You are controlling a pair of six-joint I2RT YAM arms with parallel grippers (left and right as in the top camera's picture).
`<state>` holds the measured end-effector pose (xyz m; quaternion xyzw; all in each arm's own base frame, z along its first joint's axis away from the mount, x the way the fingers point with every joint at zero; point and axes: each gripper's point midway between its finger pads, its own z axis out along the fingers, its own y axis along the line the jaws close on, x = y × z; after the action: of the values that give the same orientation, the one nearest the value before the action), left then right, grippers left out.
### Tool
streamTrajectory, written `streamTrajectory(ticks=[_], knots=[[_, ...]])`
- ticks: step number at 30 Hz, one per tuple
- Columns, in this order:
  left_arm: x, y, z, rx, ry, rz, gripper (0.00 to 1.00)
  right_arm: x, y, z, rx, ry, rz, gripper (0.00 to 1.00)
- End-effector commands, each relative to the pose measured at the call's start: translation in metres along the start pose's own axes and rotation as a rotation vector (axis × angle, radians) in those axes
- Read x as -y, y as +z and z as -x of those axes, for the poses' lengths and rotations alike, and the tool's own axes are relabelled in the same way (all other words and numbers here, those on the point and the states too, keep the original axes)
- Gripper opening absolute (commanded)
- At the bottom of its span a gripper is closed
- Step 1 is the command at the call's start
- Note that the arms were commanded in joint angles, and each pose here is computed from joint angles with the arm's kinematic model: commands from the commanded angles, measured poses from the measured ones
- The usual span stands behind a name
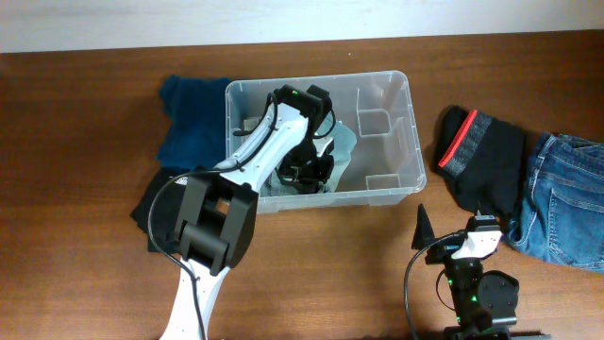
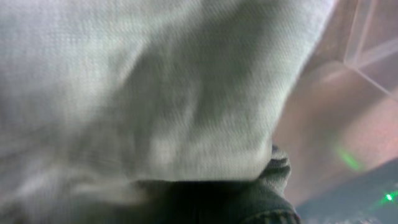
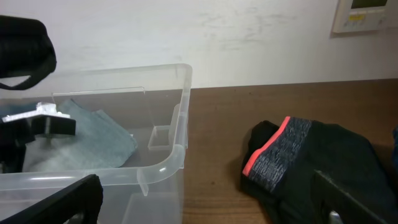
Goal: Pack container
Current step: 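Push and tuck the jeans down inside the container with the left gripper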
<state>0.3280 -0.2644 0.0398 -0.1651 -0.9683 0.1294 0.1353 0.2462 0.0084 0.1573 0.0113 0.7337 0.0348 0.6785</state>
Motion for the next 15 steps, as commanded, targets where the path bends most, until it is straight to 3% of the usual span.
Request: streamTrajectory(ticks=[1,9,15], knots=[[-0.015,0.018,-0.004,-0.034,-0.01,0.045,0.0,-0.002,0.0,-0.002,-0.004,-0.007,0.012,0.98],[-0.002,-0.017,0.0,0.021,0.008,0.037,0.0,-0.002,0.0,-0.002,-0.003,-0.007,0.012,0.98],[0.025,-0.093,0.014,0.225,0.026,0.014,0.0,-0.002,0.0,-0.002,-0.004,-0.007,0.012,0.98]])
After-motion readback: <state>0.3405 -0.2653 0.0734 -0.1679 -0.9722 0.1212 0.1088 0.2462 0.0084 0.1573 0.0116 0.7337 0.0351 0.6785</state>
